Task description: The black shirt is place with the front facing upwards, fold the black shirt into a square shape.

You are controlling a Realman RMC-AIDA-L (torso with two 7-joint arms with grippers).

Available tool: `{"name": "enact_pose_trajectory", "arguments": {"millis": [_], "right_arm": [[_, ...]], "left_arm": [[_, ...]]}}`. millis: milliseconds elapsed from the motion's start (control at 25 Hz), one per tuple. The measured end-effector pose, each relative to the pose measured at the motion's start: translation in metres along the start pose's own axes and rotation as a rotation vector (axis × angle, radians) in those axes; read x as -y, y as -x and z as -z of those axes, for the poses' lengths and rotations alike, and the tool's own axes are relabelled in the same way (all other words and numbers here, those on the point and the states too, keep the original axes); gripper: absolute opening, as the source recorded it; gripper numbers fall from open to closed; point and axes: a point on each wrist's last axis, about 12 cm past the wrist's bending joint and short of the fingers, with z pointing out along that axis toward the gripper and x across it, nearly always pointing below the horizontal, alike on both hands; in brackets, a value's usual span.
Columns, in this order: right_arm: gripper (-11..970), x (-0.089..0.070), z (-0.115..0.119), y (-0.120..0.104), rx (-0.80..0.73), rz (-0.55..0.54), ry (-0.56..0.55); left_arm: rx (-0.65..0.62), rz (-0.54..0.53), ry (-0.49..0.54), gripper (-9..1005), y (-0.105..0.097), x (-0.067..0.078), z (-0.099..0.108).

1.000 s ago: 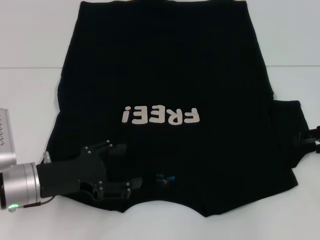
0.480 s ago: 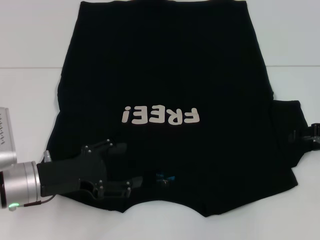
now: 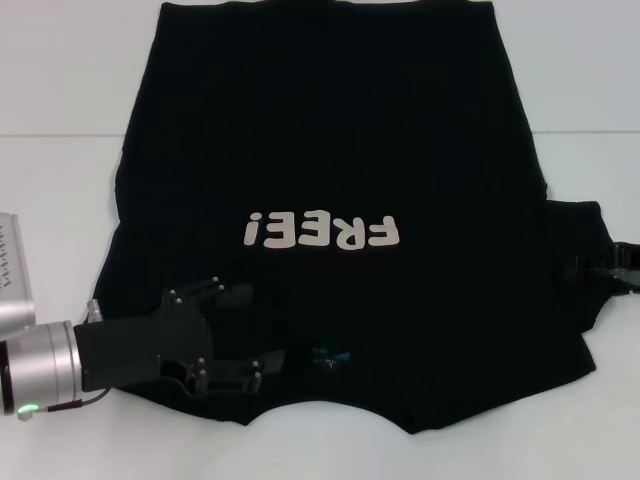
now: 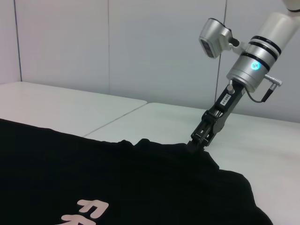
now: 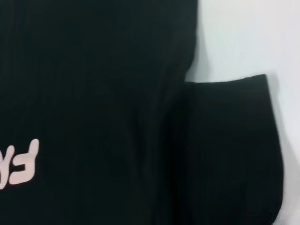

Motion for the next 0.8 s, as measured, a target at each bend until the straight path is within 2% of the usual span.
{"name": "enact_pose_trajectory", "arguments": {"millis": [360, 560, 800], "right_arm": [[825, -0.0070, -0.0023, 0.0037, 0.001, 0.017, 0.009], [784, -0.0078, -0.0029, 0.0043, -0.005, 0.028, -0.002], [542, -0.0084, -0.0033, 0.0046, -0.009, 0.029, -0.009]], "left_arm": [[0.000, 0.000, 0.001, 935, 0.0004, -0.0003, 0.0000], [-0.001, -0.002, 0.001, 936, 0.0006, -0.0009, 0.0003], [-0.001, -0.003, 0.001, 936, 0.0010, -0.0012, 0.0001]]}}
